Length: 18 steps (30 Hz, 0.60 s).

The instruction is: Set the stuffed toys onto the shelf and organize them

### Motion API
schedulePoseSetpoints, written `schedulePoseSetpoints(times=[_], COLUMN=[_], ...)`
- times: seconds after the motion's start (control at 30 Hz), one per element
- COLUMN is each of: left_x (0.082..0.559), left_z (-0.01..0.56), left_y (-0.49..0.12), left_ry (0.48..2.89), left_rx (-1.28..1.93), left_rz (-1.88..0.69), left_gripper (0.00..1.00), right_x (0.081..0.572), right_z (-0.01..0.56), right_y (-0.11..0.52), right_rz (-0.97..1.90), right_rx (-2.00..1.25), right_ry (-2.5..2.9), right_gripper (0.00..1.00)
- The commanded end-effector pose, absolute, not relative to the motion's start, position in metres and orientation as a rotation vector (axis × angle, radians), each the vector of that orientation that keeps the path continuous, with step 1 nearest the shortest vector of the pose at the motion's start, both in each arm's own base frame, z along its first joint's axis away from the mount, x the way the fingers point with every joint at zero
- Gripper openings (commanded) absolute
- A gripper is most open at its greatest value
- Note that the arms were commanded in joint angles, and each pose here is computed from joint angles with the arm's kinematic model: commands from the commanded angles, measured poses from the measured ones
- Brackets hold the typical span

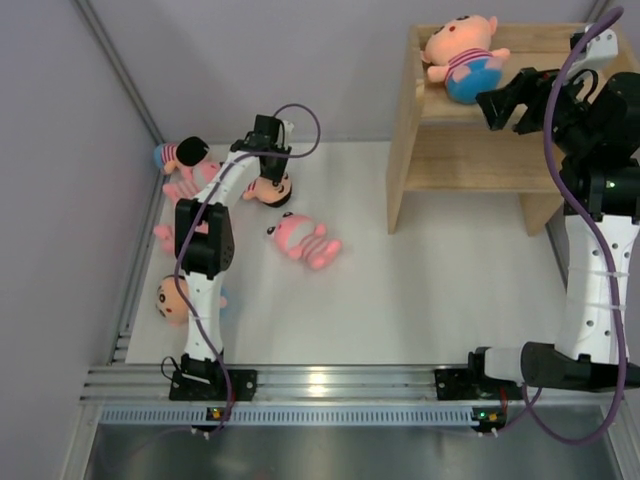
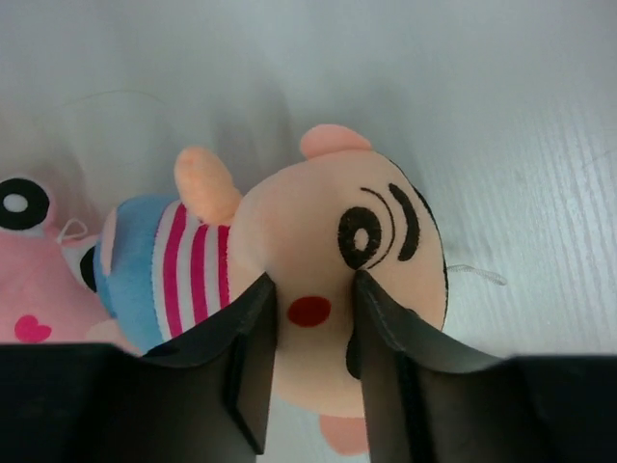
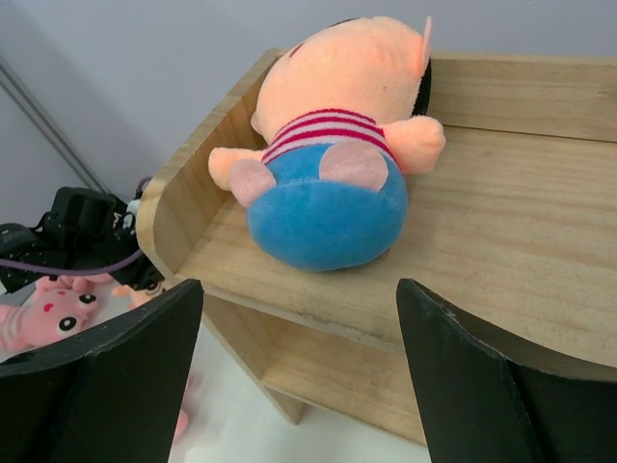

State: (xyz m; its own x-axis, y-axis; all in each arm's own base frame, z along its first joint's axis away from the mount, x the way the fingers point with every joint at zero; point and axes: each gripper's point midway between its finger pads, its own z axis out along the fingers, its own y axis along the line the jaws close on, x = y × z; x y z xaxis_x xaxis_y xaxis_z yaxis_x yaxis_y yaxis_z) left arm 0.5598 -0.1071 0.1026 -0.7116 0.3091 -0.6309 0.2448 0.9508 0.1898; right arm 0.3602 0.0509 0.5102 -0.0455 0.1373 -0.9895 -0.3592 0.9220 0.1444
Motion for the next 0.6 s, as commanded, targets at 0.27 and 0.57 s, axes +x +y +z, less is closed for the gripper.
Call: schedulePoseSetpoints(times=[0.27,0.57], left_x=[0.497,0.379], left_z=[0.139,0.255], left_y=[-0.129,-0.187], left_ry=[2.324,2.043], left_rx=[0.699,0.997], left_rz=[-0.116,-0.602], left_gripper=[0.0,0.0], right_x=[0.334,0.293], right_z=[0.518,0.492], right_y=[0.097,0.176], right_rz=[0.41,0.59], right_rx=[-0.386,-0.833], right_ry=[1.518,1.459], right_gripper=[0.82,0.82])
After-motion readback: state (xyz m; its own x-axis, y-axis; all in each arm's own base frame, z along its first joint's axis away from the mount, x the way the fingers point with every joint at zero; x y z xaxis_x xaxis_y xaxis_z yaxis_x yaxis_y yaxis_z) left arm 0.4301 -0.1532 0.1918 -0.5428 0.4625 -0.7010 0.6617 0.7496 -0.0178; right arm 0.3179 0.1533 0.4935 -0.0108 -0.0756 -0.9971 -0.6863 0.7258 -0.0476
